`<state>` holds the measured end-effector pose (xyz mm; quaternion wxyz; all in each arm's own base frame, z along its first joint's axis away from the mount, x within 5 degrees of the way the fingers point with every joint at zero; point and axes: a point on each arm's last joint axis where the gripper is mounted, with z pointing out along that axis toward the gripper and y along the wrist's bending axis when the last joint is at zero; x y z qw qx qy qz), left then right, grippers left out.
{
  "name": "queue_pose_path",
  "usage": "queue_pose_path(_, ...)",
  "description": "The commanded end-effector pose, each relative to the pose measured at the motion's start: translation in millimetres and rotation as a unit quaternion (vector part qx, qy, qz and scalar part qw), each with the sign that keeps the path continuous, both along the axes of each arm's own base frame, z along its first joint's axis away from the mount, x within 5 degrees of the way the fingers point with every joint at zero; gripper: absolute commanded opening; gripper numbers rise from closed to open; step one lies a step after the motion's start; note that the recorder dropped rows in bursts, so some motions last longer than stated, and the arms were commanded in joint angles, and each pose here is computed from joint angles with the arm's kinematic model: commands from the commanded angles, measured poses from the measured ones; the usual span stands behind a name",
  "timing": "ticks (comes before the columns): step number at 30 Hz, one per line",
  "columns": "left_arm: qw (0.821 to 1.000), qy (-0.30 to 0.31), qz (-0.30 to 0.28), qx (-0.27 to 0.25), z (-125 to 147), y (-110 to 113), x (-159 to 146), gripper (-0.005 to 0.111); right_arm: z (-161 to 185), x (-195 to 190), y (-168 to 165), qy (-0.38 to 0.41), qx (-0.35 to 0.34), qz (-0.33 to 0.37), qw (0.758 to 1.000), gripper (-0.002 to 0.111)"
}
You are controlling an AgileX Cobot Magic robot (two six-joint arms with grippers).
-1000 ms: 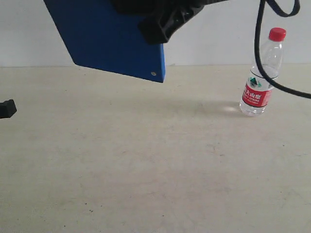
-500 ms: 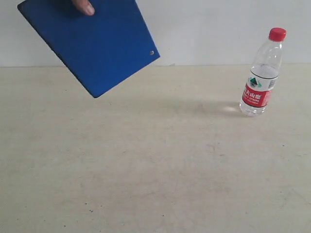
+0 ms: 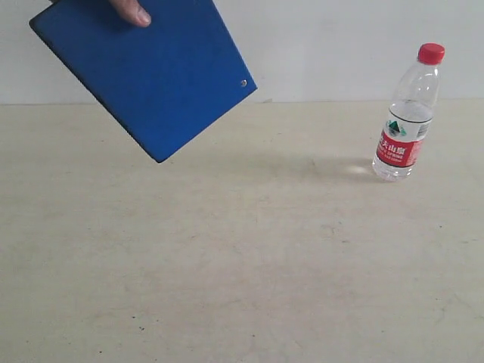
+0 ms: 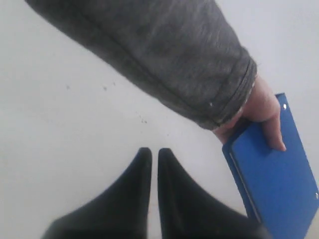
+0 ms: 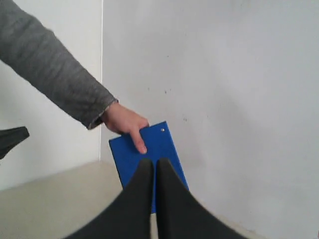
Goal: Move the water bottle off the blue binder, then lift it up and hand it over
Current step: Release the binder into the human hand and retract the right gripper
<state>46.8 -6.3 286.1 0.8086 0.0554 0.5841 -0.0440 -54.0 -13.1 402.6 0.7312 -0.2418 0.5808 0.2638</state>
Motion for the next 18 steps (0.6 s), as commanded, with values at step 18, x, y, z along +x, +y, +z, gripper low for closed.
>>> queue_pose_path(18,0.983,0.176,-0.039,0.042,-51,-8,5,0.004,-210,128,56,0.238,-0.034,-0.105,0.965,0.000)
